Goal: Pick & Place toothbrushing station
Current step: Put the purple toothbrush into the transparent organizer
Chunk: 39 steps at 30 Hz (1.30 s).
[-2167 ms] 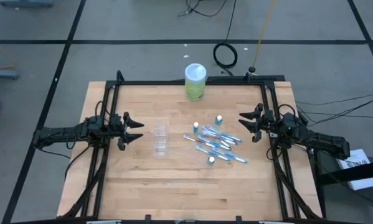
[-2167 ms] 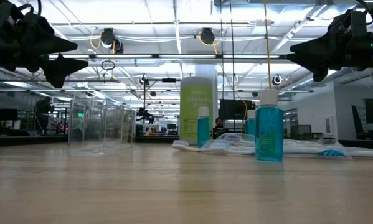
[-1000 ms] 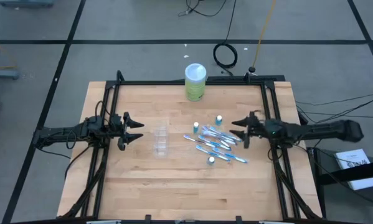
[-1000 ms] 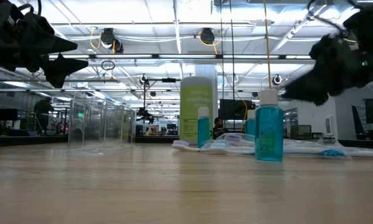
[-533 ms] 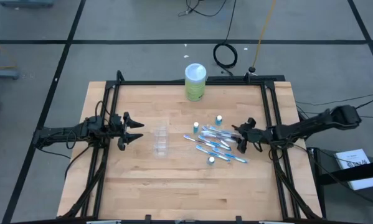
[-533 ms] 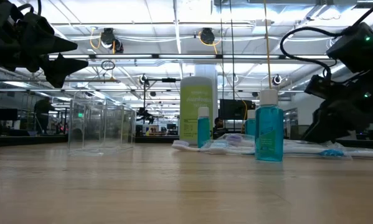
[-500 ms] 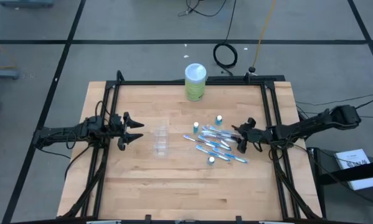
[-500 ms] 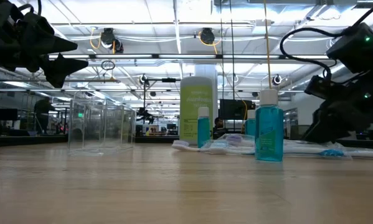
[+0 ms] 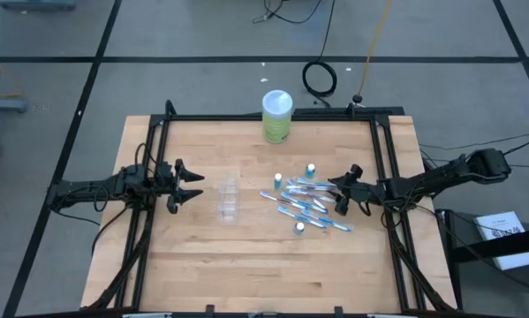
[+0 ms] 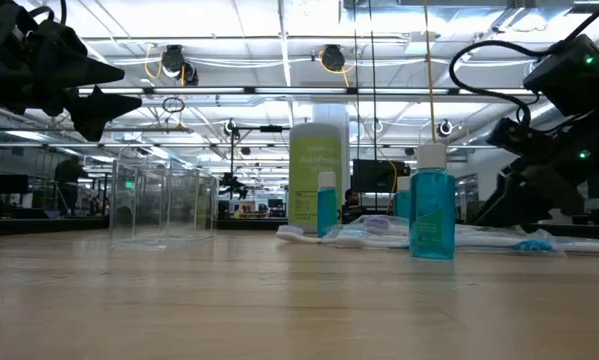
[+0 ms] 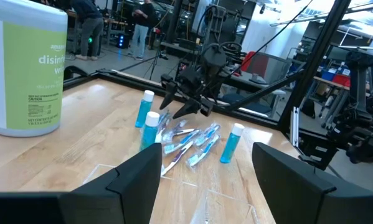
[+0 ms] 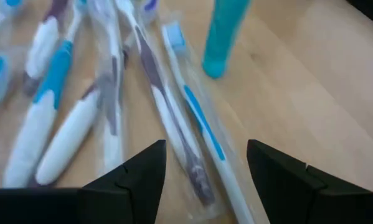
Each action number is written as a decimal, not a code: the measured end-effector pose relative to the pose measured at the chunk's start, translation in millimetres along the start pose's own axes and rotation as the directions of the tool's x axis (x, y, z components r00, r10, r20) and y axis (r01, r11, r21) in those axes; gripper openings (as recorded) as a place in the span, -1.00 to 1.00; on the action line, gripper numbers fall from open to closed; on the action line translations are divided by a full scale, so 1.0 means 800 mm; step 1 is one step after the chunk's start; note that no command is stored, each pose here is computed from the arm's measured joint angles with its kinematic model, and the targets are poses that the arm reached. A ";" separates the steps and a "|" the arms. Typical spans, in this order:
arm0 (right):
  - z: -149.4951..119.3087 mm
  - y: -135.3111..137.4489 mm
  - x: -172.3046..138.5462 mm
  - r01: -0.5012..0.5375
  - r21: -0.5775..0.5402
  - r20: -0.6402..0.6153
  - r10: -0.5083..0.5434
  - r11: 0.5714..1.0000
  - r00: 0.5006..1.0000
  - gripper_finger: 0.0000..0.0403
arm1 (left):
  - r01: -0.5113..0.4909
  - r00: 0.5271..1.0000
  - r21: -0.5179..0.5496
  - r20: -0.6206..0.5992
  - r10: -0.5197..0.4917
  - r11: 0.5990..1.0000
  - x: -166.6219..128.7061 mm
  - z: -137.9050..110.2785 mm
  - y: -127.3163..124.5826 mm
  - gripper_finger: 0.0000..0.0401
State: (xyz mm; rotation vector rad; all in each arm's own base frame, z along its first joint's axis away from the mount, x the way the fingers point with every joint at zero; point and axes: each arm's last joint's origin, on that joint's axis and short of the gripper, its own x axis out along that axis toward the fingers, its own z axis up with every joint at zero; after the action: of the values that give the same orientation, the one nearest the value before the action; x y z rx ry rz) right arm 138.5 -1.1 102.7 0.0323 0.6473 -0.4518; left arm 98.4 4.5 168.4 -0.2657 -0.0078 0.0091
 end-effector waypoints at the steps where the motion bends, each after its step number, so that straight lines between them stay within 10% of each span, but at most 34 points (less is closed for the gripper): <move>1: 0.000 0.000 0.000 0.003 0.001 0.002 -0.003 1.000 1.000 0.07 | 0.000 1.000 0.000 0.000 0.000 1.000 0.000 0.000 0.000 0.27; 15: 0.043 0.021 -0.007 -0.122 0.003 0.195 0.119 0.993 0.974 0.07 | 0.000 1.000 0.000 0.000 0.000 1.000 0.000 0.000 0.000 0.27; 39: 0.109 0.074 0.096 -0.106 -0.265 -0.034 0.101 0.958 0.994 0.07 | 0.000 1.000 0.000 0.000 0.000 1.000 0.000 0.000 0.000 0.27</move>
State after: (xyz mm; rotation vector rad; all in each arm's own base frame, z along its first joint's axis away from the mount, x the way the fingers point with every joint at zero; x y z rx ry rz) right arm 267.8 7.1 120.8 -0.1846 0.7184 -0.2603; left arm 98.4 4.5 168.4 -0.2657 -0.0083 0.0091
